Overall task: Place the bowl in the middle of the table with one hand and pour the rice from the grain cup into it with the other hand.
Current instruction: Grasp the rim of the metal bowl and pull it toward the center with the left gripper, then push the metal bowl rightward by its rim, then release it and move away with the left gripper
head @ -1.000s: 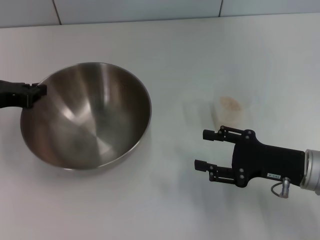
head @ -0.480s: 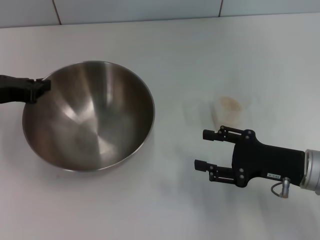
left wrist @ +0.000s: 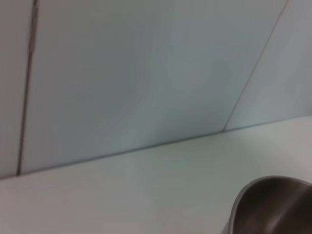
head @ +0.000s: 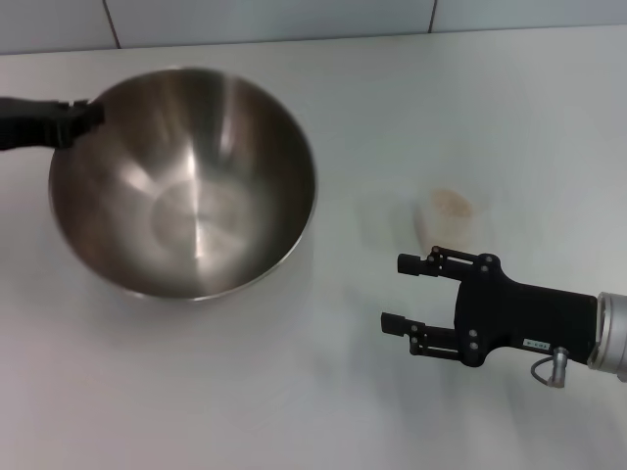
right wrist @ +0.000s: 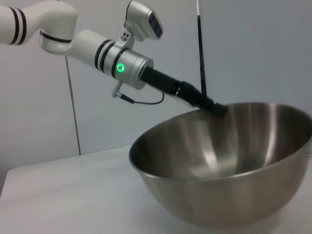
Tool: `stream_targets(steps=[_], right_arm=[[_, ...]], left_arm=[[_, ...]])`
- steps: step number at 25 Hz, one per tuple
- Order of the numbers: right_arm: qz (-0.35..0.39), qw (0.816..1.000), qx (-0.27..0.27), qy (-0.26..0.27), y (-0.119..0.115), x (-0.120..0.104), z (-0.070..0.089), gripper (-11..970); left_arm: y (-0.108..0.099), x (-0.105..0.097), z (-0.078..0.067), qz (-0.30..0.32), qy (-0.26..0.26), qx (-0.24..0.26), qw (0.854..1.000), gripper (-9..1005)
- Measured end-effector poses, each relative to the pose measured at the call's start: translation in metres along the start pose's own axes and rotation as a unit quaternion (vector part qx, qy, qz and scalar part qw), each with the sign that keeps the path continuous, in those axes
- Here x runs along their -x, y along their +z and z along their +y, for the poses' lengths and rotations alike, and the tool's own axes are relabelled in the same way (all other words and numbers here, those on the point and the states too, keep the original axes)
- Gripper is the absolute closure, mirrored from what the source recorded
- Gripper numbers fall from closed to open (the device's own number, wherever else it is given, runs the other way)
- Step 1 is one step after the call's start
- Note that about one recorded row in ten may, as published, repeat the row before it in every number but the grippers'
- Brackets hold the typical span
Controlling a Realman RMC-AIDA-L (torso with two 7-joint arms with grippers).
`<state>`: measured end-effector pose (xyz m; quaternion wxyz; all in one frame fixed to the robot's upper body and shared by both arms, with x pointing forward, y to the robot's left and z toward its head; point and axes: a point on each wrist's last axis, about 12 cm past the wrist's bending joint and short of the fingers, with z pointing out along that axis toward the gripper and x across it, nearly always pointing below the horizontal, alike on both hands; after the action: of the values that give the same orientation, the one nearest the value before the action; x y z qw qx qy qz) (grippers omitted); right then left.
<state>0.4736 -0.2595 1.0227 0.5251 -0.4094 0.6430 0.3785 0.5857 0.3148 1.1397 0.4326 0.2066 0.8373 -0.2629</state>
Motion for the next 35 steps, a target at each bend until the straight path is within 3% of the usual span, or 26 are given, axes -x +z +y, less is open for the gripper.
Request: stream_targets(steps=[8,15,17,35], right_arm=[[0.000,1.000,0.001,0.000,0.000,0.000,0.000,240],[0.000,1.000,0.003,-0.002,0.001,0.000,0.000,240],[0.000,1.000,0.003,-0.002,0.001,0.001,0.000,240],[0.000,1.000,0.006,-0.005,0.001,0.002,-0.001,239]], left_arm=[[0.018,0.025,-0.015,-0.007,0.025,-0.033,0.999,952],[0.032,0.031,-0.026,0.006,0.041,-0.052,0.998,949],[0.052,0.036,-0.036,0.022,0.050,-0.072,0.996,948],[0.074,0.031,-0.042,0.044,0.057,-0.069,0.995,941]])
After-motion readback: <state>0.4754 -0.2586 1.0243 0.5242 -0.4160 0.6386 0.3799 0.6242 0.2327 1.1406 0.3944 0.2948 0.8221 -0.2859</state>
